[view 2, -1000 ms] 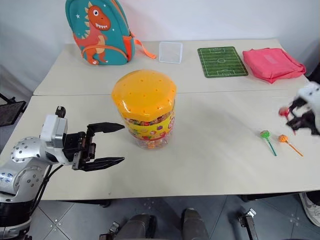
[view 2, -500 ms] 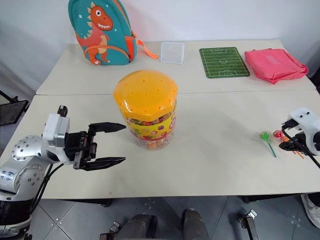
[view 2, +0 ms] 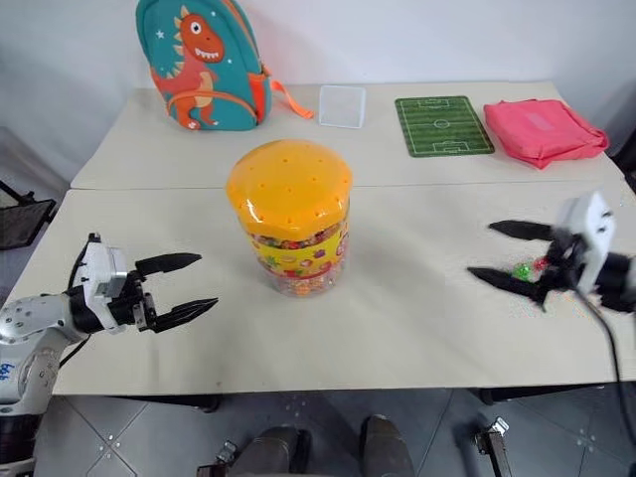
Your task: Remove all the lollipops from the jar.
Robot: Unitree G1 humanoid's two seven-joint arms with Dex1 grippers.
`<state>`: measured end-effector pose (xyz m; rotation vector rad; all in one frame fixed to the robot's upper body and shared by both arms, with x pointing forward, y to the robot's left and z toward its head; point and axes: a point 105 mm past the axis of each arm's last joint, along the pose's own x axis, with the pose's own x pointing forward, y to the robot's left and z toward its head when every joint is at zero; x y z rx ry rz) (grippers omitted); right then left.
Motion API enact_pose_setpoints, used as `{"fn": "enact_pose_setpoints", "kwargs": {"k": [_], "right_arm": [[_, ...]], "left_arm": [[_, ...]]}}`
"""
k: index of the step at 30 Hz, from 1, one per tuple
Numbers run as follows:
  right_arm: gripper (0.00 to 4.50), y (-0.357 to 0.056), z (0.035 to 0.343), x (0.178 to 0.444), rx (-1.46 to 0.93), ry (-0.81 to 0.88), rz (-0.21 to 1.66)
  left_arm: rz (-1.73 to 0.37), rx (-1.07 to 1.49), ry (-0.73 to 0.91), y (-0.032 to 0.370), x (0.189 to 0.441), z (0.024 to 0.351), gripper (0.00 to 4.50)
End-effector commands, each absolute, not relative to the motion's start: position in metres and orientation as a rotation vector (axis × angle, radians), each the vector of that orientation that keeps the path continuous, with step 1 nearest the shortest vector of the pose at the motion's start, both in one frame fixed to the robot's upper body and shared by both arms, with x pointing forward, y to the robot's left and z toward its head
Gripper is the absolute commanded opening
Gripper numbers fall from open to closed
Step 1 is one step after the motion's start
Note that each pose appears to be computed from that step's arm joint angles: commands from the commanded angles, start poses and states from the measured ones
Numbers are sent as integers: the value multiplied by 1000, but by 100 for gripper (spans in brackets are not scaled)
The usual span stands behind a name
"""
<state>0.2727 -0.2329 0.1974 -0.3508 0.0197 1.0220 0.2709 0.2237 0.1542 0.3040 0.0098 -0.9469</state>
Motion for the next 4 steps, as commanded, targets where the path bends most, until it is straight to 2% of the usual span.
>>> {"fn": "enact_pose_setpoints", "kwargs": {"k": [1,4], "right_arm": [[448,-191,193,249,-438,-69,1187],[448,-172,178,241,-452,-124,1250]], "left_arm": [[-898,370,-24,230,270,156,450],[-905,375,23,230,262,145,450]]}}
